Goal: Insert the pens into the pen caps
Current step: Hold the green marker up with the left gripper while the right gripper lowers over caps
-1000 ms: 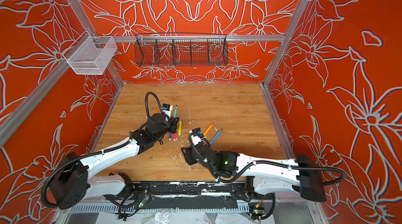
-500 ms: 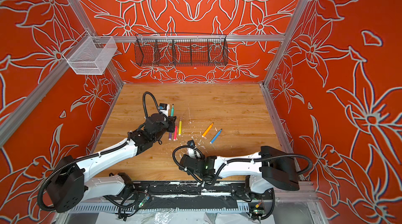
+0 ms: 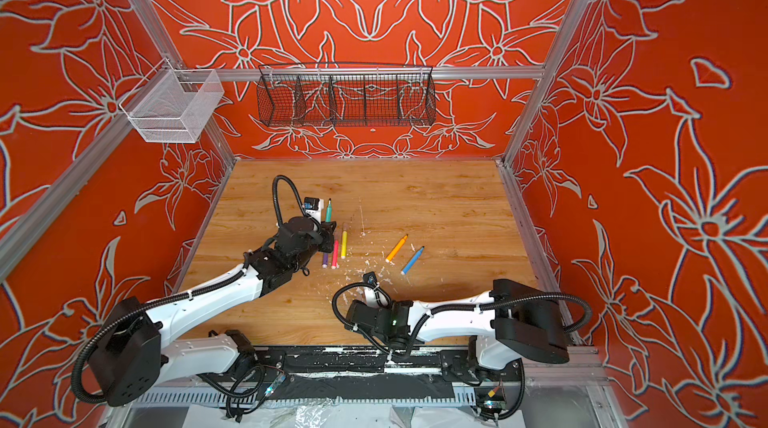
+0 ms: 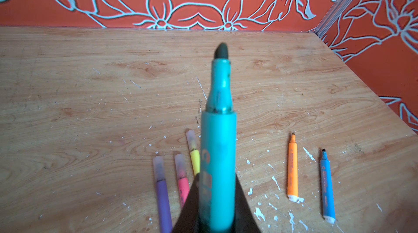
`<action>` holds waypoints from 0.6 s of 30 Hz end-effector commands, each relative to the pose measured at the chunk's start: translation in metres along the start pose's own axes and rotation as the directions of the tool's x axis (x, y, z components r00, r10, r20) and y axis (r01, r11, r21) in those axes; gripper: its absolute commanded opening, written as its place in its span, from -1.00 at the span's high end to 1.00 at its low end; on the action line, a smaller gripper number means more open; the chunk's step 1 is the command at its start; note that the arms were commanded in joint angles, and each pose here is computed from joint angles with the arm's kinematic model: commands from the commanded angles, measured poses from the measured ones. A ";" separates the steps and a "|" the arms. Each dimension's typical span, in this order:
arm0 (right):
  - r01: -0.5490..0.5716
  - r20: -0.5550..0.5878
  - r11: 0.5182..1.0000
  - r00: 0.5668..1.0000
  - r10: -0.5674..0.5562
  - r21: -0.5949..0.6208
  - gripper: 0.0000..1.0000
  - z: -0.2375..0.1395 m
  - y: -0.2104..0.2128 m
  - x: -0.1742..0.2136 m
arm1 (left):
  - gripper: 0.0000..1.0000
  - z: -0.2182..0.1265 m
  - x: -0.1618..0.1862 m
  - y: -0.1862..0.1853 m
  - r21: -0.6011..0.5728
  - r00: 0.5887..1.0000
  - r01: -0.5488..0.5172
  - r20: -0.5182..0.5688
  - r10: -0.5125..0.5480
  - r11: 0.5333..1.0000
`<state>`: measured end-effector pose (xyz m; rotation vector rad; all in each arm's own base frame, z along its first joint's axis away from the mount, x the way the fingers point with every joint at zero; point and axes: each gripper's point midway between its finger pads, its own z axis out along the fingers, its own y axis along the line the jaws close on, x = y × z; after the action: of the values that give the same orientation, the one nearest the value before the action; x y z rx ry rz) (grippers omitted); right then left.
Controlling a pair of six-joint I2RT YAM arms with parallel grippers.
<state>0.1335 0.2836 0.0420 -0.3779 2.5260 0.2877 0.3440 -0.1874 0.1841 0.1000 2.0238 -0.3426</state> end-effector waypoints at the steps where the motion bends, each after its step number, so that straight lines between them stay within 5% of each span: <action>1: 0.006 -0.021 0.999 1.000 -0.005 0.044 0.00 0.002 -0.012 0.010 | 1.00 -0.002 -0.011 -0.002 -0.001 1.000 0.000 0.027 0.000 1.000; 18: 0.016 -0.061 0.993 0.998 -0.009 0.119 0.05 -0.005 -0.036 0.022 | 1.00 -0.002 -0.011 -0.002 -0.001 1.000 -0.003 0.029 0.003 1.000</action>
<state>0.1267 0.2647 0.0284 -0.3877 2.5780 0.1946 0.3441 -0.1872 0.1841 0.1004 2.0235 -0.3408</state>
